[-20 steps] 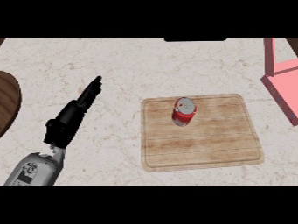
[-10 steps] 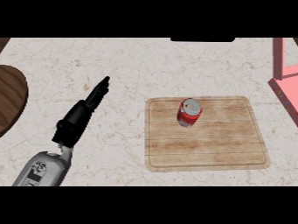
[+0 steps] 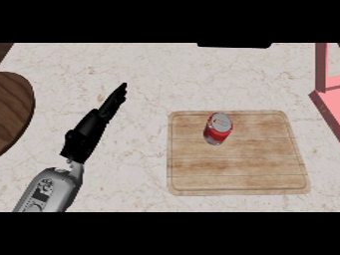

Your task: Pick the croissant from the cutting board and place it in the cardboard box

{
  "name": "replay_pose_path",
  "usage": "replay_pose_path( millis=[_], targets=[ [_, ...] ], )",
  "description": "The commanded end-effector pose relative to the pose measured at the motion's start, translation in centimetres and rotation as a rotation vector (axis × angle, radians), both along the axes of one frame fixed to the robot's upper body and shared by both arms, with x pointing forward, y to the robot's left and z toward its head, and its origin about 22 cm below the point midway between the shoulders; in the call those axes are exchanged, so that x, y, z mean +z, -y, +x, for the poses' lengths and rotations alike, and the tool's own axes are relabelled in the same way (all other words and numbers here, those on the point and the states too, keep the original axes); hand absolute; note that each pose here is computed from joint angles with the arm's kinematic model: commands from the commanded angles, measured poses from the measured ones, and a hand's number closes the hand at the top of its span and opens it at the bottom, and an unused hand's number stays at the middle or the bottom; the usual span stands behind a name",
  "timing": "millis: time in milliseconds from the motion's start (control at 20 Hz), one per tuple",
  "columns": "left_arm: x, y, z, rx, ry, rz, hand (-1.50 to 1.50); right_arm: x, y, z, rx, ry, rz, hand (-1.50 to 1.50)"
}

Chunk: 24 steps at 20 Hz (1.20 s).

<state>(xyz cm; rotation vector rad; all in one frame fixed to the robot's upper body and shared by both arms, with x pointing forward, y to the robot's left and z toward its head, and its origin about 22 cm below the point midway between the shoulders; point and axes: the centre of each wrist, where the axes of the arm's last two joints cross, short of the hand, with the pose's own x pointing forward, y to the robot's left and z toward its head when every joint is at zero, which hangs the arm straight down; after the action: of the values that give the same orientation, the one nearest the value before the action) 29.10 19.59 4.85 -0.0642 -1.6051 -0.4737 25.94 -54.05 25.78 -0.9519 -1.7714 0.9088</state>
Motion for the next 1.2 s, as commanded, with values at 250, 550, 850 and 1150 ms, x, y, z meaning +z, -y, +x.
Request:
replay_pose_path(
  millis=[250,550,850,1150],
  targets=[
    [0.6,1.3,0.4,0.004,0.002,0.003,0.00,-5.9,-1.8,5.6,-0.024,-0.065,-0.072,1.50],
    [-1.2,-0.6,-1.0,0.000,0.005,-0.006,0.00,-10.0,-0.8,5.6,-0.065,-0.299,0.130,-1.50],
    [-0.2,-0.6,0.0,0.005,0.018,-0.001,0.00,-11.9,-1.3,6.7,0.002,-0.262,0.263,-1.50],
    [-0.4,-0.7,-0.2,-0.006,0.015,0.011,0.00,-10.2,0.6,5.9,0.030,-0.071,0.651,-1.50]
  ],
)
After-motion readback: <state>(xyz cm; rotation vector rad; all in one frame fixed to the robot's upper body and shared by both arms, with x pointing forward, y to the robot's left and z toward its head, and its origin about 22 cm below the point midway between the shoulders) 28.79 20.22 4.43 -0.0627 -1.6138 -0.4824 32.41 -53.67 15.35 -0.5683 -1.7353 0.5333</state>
